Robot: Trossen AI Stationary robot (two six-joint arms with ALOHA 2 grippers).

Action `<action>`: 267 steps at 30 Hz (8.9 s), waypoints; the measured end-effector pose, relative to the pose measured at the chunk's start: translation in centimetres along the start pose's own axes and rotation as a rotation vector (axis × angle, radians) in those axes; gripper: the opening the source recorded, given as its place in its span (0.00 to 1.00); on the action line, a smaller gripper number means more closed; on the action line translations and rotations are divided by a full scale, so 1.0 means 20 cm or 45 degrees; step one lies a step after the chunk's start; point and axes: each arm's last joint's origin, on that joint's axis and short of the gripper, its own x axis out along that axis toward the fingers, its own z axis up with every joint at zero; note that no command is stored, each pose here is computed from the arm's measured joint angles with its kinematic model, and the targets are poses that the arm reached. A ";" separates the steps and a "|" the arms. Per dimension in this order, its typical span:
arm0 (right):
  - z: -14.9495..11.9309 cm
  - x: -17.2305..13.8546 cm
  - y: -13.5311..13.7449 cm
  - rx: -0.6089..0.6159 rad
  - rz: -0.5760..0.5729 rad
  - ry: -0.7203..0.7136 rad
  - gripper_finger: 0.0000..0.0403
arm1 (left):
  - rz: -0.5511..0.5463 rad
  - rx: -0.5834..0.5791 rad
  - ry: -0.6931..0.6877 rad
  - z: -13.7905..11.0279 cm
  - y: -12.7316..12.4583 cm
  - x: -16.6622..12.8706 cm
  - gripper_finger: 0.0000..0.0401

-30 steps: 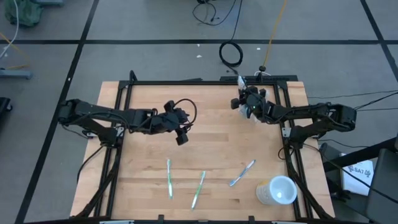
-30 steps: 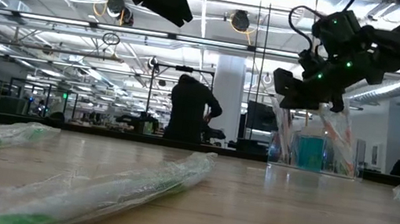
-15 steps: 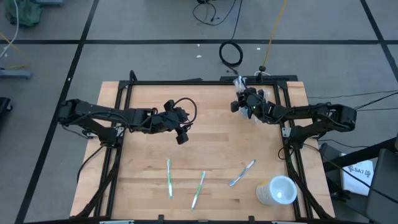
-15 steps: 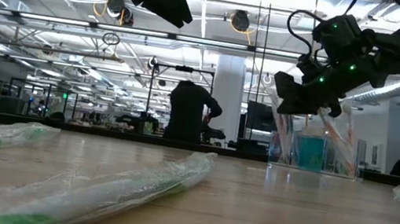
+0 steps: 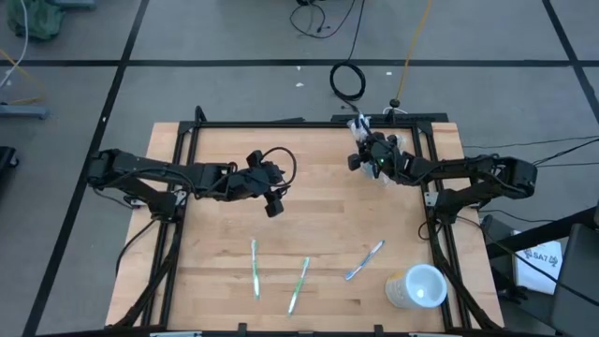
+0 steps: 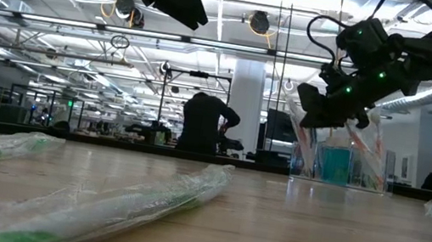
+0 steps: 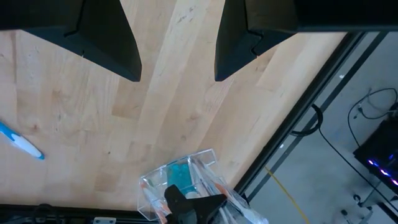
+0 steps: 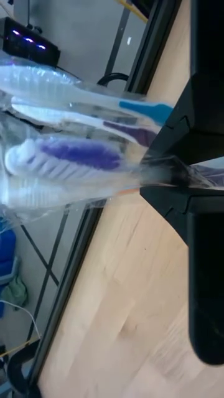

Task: Pick & Place toothbrushing station
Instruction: Put the purple toothbrush into the transparent organizer, then put the blue toothbrush into the transparent organizer

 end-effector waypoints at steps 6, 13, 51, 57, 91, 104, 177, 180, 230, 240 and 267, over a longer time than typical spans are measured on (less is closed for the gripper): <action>0.00 0.00 0.00 0.005 0.004 -0.009 0.11 | 0.000 0.000 0.000 0.00 0.00 0.00 0.53; 0.01 0.00 0.00 -0.013 0.005 -0.016 0.11 | 0.000 0.000 0.000 0.00 0.00 0.00 0.53; 0.07 -0.21 0.11 -0.325 0.055 -0.163 0.37 | -0.001 -0.007 -0.001 0.00 0.00 0.00 0.53; 0.06 -0.22 0.11 -0.245 0.152 -0.113 0.37 | -0.001 -0.010 -0.001 0.00 0.00 0.00 0.53; 0.18 -0.61 0.15 0.010 1.174 -0.211 0.37 | -0.007 -0.040 0.000 0.00 0.00 0.00 0.53; 0.17 -0.77 0.38 -0.230 1.648 -0.394 0.37 | -0.015 -0.091 -0.008 0.00 0.00 0.00 0.53; -0.15 -0.67 0.72 -1.124 1.270 0.485 0.02 | -0.173 0.025 0.021 -0.03 -0.10 0.18 0.53; 0.03 -0.70 0.64 -1.073 1.075 0.207 0.02 | -0.172 0.025 0.020 -0.03 -0.10 0.18 0.53; -0.28 -0.42 -0.14 -0.166 -0.239 -0.483 0.00 | -0.179 0.032 -0.042 0.00 -0.10 0.18 0.53; -0.28 -0.42 -0.14 -0.183 -0.242 -0.475 0.01 | -0.179 0.032 -0.041 0.00 -0.10 0.18 0.53; -0.20 -0.48 -0.13 -0.167 -0.244 -0.627 0.41 | -0.180 0.024 -0.030 -0.01 -0.10 0.18 0.53</action>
